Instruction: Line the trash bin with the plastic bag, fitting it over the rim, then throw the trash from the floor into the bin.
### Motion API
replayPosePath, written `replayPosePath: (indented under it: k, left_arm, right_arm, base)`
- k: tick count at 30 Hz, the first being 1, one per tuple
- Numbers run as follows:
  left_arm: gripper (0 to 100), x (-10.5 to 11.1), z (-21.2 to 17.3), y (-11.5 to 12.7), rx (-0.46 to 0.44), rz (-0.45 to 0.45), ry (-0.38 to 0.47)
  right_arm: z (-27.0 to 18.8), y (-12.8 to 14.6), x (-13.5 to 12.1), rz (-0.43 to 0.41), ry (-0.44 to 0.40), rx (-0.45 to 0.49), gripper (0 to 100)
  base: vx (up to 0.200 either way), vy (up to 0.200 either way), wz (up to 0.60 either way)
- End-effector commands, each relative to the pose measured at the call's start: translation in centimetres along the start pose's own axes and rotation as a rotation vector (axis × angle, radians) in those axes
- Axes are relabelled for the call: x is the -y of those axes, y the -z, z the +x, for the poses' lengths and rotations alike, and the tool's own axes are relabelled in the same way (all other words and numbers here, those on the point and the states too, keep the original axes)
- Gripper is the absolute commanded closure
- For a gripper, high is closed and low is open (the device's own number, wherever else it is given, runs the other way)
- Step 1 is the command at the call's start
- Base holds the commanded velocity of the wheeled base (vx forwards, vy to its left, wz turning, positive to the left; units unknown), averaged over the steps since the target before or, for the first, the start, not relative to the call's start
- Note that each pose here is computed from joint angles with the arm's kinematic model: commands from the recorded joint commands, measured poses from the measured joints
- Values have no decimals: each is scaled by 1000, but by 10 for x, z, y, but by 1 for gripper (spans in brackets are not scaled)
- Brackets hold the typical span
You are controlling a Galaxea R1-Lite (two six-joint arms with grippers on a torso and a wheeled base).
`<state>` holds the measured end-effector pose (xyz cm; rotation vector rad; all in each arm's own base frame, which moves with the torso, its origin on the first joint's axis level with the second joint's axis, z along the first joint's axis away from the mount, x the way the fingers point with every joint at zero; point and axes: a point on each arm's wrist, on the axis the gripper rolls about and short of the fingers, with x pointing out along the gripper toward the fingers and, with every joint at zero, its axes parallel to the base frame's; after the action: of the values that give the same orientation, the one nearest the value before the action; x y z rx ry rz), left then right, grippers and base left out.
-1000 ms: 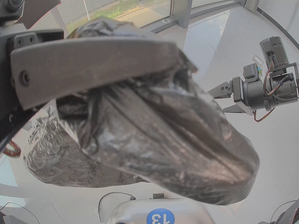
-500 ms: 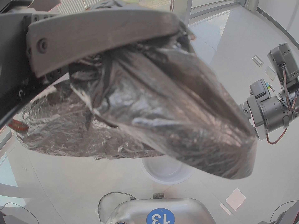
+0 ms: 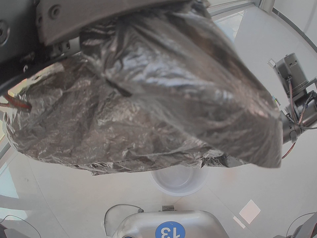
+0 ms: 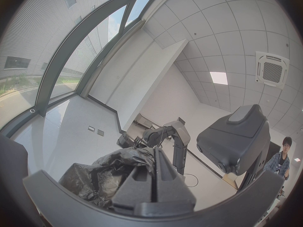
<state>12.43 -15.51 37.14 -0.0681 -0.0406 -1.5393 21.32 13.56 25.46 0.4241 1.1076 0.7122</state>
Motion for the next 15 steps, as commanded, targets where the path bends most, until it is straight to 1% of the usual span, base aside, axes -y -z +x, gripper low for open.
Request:
replayPosePath:
  k: [1,3,15]
  left_arm:
    - [100,-4,5,-5,10,1,1]
    - [100,-4,5,-7,16,-3,3]
    - [100,-10,13,-11,30,6,9]
  right_arm:
    - [23,-3,9,8,26,-66,0]
    - [31,-5,12,6,31,-84,0]
    - [55,-16,12,-30,8,-77,0]
  base:
    - [0,0,0]
    - [0,0,0]
    - [0,0,0]
